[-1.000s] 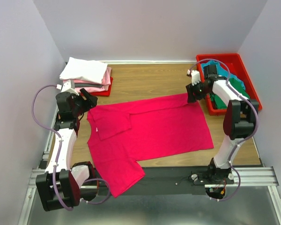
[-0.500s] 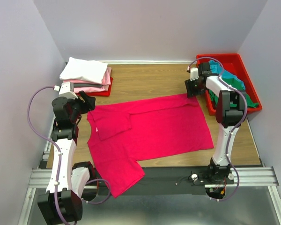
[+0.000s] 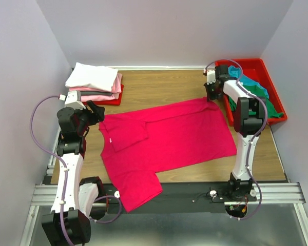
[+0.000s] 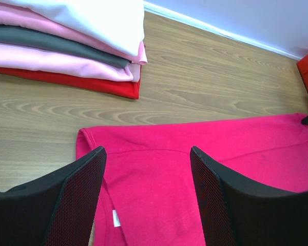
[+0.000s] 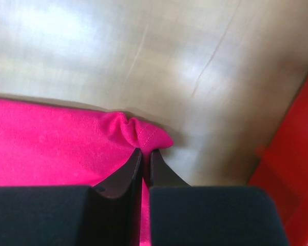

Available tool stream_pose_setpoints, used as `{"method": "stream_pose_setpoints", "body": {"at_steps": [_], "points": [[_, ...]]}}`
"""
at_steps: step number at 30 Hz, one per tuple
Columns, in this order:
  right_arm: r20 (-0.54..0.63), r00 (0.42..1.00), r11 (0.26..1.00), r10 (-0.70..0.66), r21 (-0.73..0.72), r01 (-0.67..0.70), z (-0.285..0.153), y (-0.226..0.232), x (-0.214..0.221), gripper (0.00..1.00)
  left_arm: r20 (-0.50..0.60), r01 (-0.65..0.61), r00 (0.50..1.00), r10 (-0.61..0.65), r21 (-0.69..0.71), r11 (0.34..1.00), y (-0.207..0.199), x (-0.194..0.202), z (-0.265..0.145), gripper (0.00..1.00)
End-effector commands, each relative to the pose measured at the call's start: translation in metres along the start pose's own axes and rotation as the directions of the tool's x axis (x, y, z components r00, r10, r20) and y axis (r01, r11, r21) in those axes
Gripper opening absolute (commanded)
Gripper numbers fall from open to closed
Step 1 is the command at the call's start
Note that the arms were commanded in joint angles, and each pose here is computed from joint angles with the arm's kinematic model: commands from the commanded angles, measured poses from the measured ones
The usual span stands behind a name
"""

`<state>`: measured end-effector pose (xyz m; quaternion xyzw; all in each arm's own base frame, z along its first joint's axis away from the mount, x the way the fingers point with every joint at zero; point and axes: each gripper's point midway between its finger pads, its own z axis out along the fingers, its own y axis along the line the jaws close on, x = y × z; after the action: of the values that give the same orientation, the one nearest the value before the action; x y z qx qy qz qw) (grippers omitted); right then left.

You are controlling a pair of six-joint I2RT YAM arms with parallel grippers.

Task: Fold and stack the t-shirts
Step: Fold the tshirt

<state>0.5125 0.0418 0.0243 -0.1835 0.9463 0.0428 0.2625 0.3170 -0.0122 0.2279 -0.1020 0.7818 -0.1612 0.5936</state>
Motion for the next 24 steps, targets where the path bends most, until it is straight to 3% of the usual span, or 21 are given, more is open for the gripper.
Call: {"method": "stream_pose_setpoints", "body": {"at_steps": [1, 8, 10, 11, 12, 20, 24], "points": [[-0.009, 0.999, 0.995, -0.05, 0.081, 0.05, 0.021, -0.017, -0.014, 0.11, 0.017, -0.022, 1.0, 0.022, 0.02, 1.0, -0.001, -0.002, -0.001, 0.74], [0.078, 0.99, 0.977, -0.116, 0.19, 0.1, 0.048, -0.03, -0.075, 0.13, -0.003, -0.03, 1.0, 0.03, 0.061, 0.998, -0.006, 0.003, 0.004, 0.74], [0.096, 0.988, 0.971, -0.124, 0.217, 0.1, 0.052, -0.033, -0.086, 0.27, -0.018, -0.028, 0.999, 0.03, 0.085, 0.996, -0.009, 0.007, 0.007, 0.76], [0.124, 0.984, 0.965, -0.132, 0.245, 0.099, 0.048, -0.038, -0.1, 0.47, -0.03, -0.022, 0.999, 0.026, 0.134, 0.991, -0.016, 0.011, 0.008, 0.77], [0.137, 0.981, 0.963, -0.136, 0.252, 0.098, 0.046, -0.039, -0.106, 0.53, -0.04, -0.016, 0.999, 0.022, 0.15, 0.989, -0.018, 0.013, 0.008, 0.77], [0.301, 0.936, 0.963, -0.183, 0.245, 0.11, -0.047, -0.026, -0.161, 0.81, -0.152, 0.106, 0.986, -0.063, 0.295, 0.949, -0.066, 0.037, -0.001, 0.74], [0.405, 0.874, 0.961, -0.268, 0.045, 0.274, -0.115, 0.037, -0.156, 1.0, -0.221, 0.134, 0.973, -0.062, 0.328, 0.935, -0.108, 0.06, -0.025, 0.73]]}}
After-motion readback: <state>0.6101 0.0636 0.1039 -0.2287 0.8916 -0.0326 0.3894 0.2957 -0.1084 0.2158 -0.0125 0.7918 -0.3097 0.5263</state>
